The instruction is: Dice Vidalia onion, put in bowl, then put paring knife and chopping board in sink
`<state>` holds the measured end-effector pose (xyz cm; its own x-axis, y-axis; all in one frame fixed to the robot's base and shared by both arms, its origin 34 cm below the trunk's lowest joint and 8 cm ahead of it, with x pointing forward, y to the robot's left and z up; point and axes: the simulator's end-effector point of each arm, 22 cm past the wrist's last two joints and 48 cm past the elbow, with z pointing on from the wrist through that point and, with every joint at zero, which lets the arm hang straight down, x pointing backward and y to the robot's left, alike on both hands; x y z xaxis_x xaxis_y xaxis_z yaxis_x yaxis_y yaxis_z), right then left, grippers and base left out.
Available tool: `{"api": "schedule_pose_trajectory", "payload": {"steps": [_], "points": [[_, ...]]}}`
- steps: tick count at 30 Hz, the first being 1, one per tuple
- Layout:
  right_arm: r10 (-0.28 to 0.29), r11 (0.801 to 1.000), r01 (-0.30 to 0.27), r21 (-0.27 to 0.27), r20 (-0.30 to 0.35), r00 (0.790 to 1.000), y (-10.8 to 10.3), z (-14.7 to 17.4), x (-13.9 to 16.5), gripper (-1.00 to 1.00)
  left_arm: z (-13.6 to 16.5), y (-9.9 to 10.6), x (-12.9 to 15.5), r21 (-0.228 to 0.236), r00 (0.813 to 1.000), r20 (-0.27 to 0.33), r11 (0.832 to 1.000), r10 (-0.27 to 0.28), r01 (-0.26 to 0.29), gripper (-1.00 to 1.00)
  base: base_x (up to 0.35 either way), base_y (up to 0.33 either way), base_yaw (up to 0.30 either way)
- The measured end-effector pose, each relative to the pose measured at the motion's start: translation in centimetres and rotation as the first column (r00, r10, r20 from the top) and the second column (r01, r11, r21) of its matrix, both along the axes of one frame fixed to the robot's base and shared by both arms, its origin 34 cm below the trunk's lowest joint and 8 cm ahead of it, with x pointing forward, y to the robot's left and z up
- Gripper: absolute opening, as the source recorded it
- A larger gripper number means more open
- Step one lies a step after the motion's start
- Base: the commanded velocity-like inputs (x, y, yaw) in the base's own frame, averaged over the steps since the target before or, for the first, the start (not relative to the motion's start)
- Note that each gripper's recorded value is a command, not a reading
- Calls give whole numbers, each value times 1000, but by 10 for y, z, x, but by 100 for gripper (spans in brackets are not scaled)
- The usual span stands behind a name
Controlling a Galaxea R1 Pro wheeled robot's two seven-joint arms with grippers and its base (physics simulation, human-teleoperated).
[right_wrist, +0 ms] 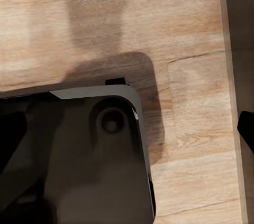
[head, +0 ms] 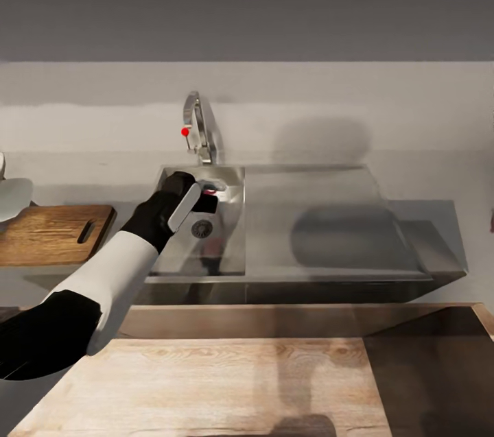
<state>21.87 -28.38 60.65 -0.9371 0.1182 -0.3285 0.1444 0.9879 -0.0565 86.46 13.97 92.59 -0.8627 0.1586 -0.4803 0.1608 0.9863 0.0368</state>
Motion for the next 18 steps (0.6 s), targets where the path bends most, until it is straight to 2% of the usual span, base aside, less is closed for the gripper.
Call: {"api": "schedule_pose_trajectory", "payload": {"steps": [5, 7, 11, 14, 18], "points": [[0, 1000, 0, -1, 8, 1000, 0, 1, 3, 100, 17, 4, 7, -1, 999, 36, 1000, 1, -1, -100, 0, 0, 0], [0, 1000, 0, -1, 11, 1000, 0, 1, 4, 100, 33, 8, 13, -3, 997, 81, 1000, 0, 0, -100, 0, 0, 0], [0, 1000, 0, -1, 17, 1000, 0, 2, 7, 100, 43, 1, -1, -41, 990, 143, 999, -16, 23, -100, 0, 0, 0], [0, 1000, 0, -1, 22, 1000, 0, 2, 9, 100, 53, 7, -7, -43, 982, 185, 999, -19, 27, -100, 0, 0, 0], [0, 1000, 0, -1, 28, 1000, 0, 3, 11, 100, 74, 17, -22, -54, 963, 266, 998, -28, 44, -100, -22, 3, 0]]}}
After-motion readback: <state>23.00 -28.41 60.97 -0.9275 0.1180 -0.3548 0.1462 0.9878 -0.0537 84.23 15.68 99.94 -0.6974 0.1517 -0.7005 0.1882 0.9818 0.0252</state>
